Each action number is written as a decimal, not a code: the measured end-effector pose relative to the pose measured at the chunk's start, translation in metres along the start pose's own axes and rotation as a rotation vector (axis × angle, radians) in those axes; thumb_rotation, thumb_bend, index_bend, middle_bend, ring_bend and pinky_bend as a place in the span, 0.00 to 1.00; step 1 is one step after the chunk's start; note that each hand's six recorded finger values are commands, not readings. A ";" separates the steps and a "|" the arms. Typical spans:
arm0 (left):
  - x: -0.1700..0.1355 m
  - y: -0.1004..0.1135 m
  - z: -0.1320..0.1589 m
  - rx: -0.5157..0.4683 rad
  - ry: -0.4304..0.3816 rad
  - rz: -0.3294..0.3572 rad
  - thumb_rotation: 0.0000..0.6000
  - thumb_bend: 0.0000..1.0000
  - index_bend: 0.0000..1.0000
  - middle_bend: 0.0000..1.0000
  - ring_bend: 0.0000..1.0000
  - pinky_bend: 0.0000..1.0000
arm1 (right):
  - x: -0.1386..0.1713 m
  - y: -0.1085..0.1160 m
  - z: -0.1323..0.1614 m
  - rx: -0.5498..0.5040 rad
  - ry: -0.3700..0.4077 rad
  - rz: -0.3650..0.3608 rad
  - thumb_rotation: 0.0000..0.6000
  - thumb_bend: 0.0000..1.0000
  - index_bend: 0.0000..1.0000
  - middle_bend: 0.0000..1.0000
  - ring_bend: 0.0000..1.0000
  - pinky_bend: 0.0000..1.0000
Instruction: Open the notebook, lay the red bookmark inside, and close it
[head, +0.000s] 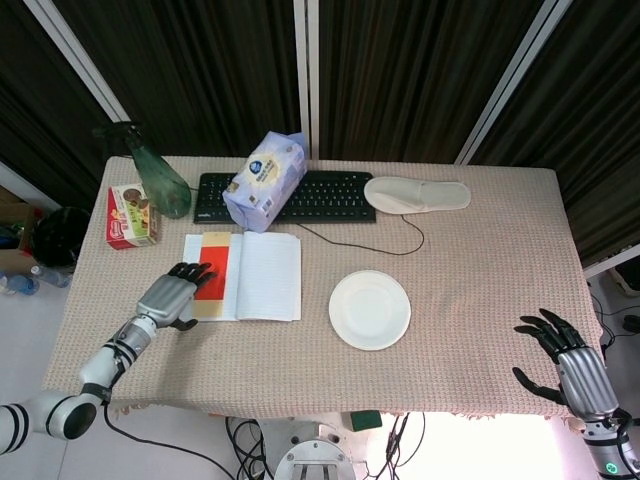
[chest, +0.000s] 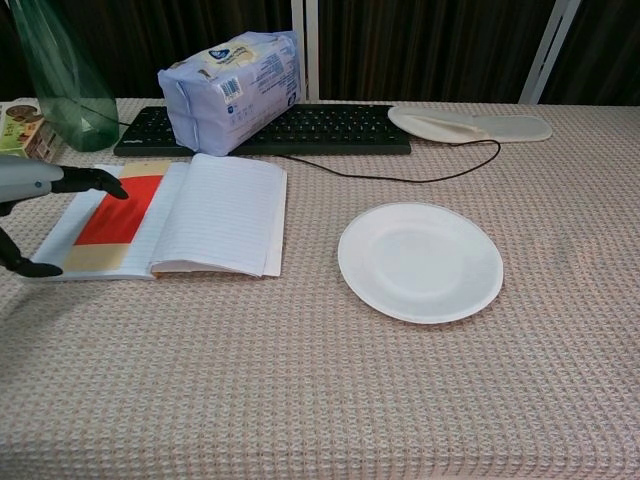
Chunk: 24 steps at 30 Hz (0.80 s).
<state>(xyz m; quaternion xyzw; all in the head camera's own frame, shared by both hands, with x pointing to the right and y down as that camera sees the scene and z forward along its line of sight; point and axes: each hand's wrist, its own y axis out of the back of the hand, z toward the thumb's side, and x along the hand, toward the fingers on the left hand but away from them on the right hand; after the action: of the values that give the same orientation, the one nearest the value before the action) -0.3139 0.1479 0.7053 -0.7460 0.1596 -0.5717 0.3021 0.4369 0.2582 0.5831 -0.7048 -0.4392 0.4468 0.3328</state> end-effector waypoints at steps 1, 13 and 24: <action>0.002 0.002 -0.005 -0.018 0.017 0.007 0.58 0.47 0.11 0.00 0.00 0.06 | 0.000 0.000 0.000 0.000 0.000 0.000 1.00 0.20 0.31 0.21 0.10 0.19; 0.028 0.011 -0.039 -0.067 0.161 0.050 0.10 0.64 0.16 0.00 0.00 0.06 | -0.001 0.001 0.002 0.003 -0.001 -0.004 1.00 0.20 0.31 0.21 0.10 0.19; 0.040 0.003 -0.039 0.011 0.191 0.035 0.09 0.64 0.19 0.00 0.00 0.06 | -0.001 -0.001 0.001 0.001 -0.004 0.000 1.00 0.20 0.31 0.20 0.10 0.19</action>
<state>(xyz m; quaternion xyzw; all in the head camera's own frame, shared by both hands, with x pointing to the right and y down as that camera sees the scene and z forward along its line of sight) -0.3387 0.1114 0.7398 -0.6834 0.1977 -0.6358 0.2994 0.4353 0.2573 0.5836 -0.7038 -0.4394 0.4485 0.3324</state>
